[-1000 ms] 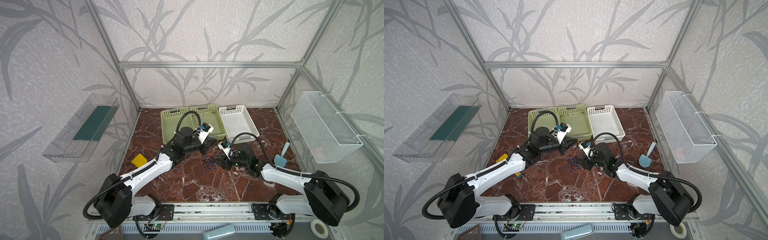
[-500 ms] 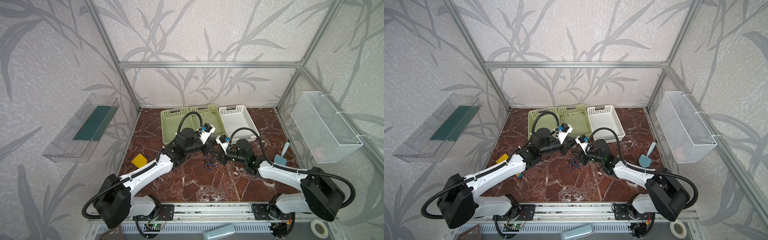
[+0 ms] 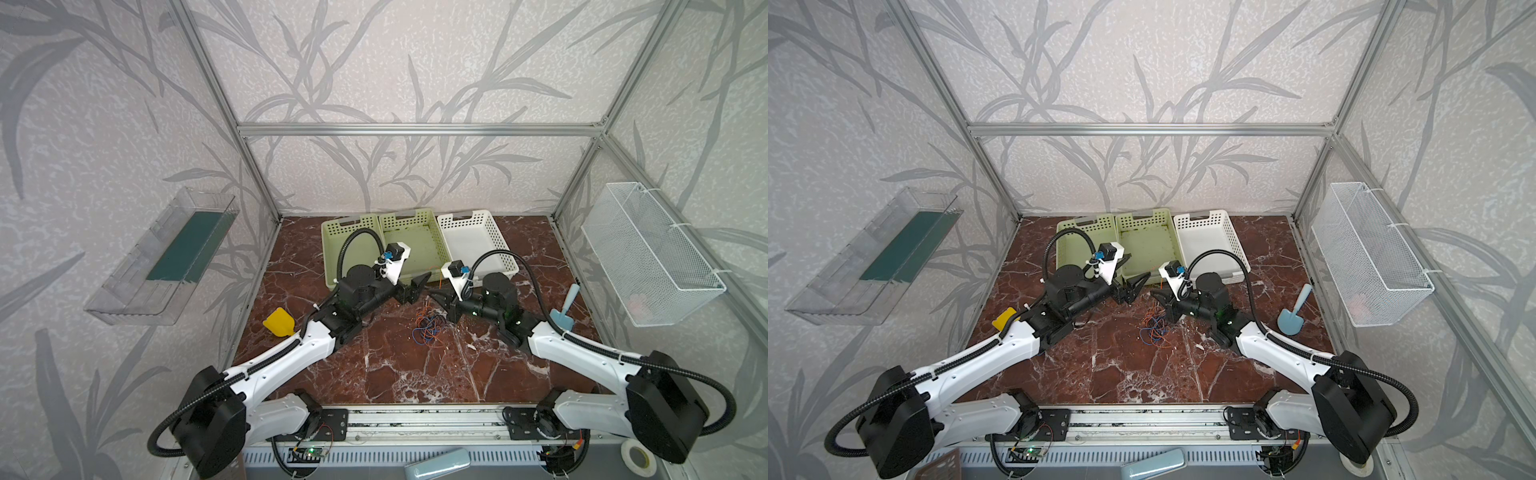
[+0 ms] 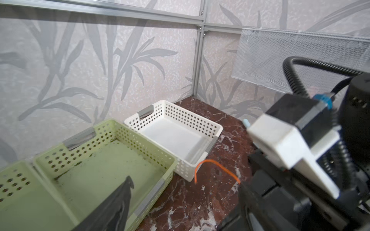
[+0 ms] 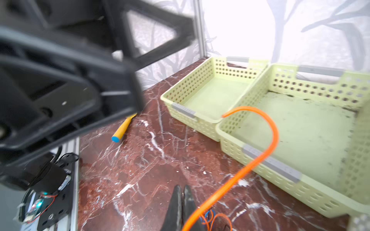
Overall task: Untangle and sort cables by color
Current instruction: Untie the cable from multiple cables.
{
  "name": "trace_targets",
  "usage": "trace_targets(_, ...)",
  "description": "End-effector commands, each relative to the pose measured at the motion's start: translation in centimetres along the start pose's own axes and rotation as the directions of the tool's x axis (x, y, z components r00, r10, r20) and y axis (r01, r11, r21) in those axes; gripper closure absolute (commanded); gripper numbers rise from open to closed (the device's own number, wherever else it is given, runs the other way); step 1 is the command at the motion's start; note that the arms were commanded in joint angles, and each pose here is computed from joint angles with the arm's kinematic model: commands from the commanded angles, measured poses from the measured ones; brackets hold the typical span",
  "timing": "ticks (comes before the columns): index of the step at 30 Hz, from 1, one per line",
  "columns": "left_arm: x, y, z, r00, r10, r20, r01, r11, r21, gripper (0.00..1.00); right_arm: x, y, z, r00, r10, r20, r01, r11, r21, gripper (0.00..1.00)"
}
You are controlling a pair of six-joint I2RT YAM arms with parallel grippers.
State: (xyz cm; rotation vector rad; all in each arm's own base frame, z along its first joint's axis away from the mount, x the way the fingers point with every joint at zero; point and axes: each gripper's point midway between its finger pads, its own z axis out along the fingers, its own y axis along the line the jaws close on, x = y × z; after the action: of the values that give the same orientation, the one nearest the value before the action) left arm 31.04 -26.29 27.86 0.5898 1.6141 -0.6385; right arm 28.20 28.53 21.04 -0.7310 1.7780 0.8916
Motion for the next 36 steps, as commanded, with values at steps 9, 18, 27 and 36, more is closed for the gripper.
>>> trace_targets(9, 9.3, 1.2, 0.8, 0.985, -0.036, -0.17, 0.034, 0.999, -0.011, 0.3, -4.6, -1.1, -0.8, 0.996, 0.047, 0.077, -0.048, 0.999, 0.006, 1.0)
trace_targets(18, 13.1, -2.4, 3.3, 0.957, -0.156, -0.244, 0.203, 0.962, 0.181, 0.43, -5.6, -1.1, -0.9, 0.996, 0.049, 0.078, -0.05, 0.999, 0.005, 1.0)
trace_targets(27, 15.7, -4.7, 4.0, 0.936, -0.167, -0.31, 0.248, 0.938, 0.243, 0.5, -5.9, -1.0, -0.8, 0.994, 0.069, 0.082, -0.069, 0.998, 0.002, 1.0)
trace_targets(36, 17.9, -3.7, 6.0, 0.938, -0.182, -0.295, 0.243, 0.952, 0.188, 0.56, -5.8, -0.6, -0.7, 0.993, 0.096, 0.075, -0.094, 0.995, -0.025, 1.0)
